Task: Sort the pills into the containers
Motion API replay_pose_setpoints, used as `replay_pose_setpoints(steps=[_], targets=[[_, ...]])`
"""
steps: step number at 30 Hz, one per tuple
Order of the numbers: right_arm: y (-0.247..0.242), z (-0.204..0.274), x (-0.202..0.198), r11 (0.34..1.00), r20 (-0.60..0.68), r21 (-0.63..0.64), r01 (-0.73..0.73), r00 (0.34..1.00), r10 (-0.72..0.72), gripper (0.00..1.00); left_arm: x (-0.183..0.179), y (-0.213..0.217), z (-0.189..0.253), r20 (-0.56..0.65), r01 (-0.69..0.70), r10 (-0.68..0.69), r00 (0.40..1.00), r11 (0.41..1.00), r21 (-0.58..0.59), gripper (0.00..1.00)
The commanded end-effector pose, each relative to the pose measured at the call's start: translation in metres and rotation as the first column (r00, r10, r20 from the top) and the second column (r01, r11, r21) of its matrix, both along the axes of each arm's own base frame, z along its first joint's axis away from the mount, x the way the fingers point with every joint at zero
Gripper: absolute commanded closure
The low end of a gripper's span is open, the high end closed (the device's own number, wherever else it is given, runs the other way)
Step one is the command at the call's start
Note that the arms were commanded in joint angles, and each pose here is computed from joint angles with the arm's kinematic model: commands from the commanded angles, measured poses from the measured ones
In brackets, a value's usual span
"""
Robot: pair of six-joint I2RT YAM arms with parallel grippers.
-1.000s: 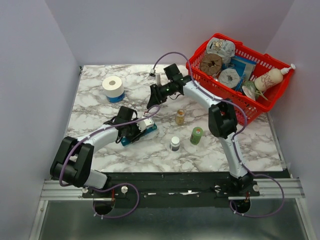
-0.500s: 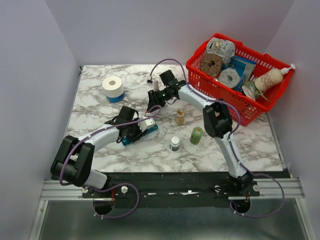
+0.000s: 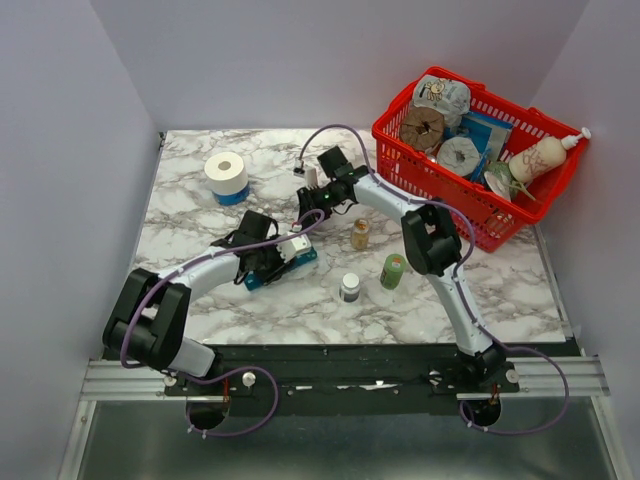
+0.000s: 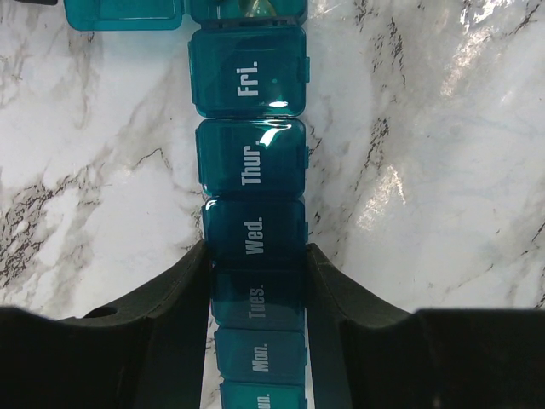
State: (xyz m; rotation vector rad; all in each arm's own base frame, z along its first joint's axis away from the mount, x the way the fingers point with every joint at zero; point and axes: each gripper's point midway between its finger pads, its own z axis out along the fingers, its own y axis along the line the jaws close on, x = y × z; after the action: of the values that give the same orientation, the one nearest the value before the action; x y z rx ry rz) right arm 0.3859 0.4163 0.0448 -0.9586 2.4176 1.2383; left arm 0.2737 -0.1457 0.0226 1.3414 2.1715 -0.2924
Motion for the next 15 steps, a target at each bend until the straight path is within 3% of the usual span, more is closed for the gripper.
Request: replay_pose_setpoints(steps=[1,15], targets=[[-0.001,0.022,-0.02,0.997,-0.012,0.045,-0.057,0.998,0.058,0.72,-0.01,0.0,-0.013,-0.074,-0.002,0.003,0.997,1.0,0.016,1.0],[-0.005,0.063,-0.044,0.988,-0.024,0.121,-0.091,0.995,0.094,0.72,-0.008,0.004,-0.017,-0.103,-0.044,0.048,0.994,0.998,0.044,1.0]])
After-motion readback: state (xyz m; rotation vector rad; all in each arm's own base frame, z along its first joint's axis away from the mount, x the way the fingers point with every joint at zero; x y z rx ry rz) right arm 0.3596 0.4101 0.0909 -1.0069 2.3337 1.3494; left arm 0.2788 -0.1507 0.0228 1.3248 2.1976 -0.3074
